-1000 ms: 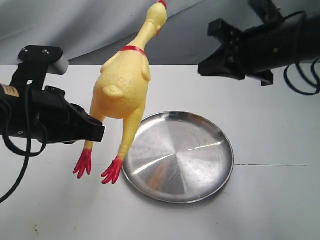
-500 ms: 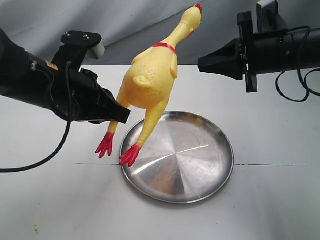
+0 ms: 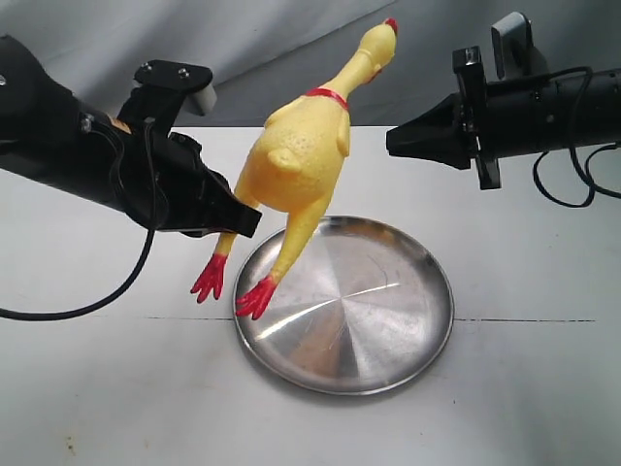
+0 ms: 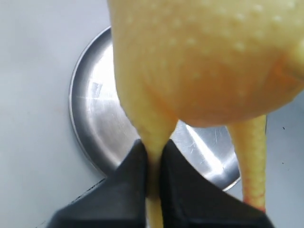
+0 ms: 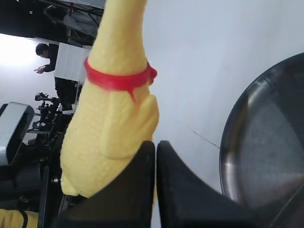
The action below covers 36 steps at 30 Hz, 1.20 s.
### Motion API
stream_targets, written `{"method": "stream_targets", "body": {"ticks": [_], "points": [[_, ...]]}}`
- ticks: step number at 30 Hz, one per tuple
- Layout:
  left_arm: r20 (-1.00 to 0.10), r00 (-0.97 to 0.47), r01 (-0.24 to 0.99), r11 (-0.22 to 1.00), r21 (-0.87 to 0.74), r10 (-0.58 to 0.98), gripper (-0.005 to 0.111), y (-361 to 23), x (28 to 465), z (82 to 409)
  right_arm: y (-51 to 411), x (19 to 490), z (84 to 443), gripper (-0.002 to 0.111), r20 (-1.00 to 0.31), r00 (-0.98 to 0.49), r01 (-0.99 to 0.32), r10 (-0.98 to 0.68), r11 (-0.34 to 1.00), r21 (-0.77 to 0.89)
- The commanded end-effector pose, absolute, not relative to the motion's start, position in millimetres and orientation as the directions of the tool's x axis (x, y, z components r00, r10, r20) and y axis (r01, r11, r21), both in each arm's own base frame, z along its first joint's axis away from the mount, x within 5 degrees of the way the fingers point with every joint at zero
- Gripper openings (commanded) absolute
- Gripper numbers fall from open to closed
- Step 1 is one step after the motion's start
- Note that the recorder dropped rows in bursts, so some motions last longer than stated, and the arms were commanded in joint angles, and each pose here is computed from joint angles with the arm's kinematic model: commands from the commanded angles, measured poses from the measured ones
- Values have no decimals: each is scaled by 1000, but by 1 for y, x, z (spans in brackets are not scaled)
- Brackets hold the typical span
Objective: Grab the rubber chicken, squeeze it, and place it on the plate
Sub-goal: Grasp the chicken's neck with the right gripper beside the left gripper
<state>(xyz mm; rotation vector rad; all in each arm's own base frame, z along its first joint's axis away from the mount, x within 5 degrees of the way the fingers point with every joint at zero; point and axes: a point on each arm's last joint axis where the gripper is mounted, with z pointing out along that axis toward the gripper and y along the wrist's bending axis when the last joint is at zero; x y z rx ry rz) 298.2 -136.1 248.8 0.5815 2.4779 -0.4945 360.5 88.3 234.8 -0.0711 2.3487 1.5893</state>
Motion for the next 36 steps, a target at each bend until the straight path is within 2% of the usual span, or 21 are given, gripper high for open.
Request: {"method": "stream_targets", "body": {"ticks": [1, 5, 6, 7, 8, 17, 19, 23, 25, 36], "points": [[-580, -759, 495, 841, -220, 295, 0, -137, 302, 246, 86, 361, 236, 16, -296, -948, -227, 120, 397, 889], [-577, -761, 494, 841, -220, 296, 0, -137, 302, 245, 86, 361, 236, 52, -300, -947, -232, 117, 399, 887], [-571, -764, 495, 839, -223, 299, 0, -137, 301, 245, 86, 361, 236, 74, -294, -948, -224, 124, 401, 888], [-566, -767, 497, 838, -226, 302, 0, -137, 301, 245, 87, 361, 236, 86, -279, -951, -206, 131, 400, 893], [-564, -768, 497, 837, -227, 303, 0, -137, 301, 244, 89, 361, 236, 105, -264, -954, -191, 138, 400, 897], [-578, -763, 515, 812, -274, 289, 0, -142, 299, 247, 125, 353, 234, 105, -234, -969, -187, 84, 374, 908], [-572, -770, 512, 808, -290, 283, 0, -143, 299, 247, 126, 356, 229, 105, -187, -978, -148, 96, 314, 938], [-565, -775, 532, 776, -341, 283, 0, -147, 295, 249, 128, 369, 213, 105, -197, -969, -163, 150, 211, 964], [-570, -778, 530, 763, -371, 263, 0, -150, 294, 251, 128, 370, 207, 105, -205, -969, -171, 140, 221, 960], [-628, -727, 569, 756, -323, 278, 0, -150, 299, 268, 148, 365, 209, 105, -228, -967, -204, 113, 191, 960]]}}
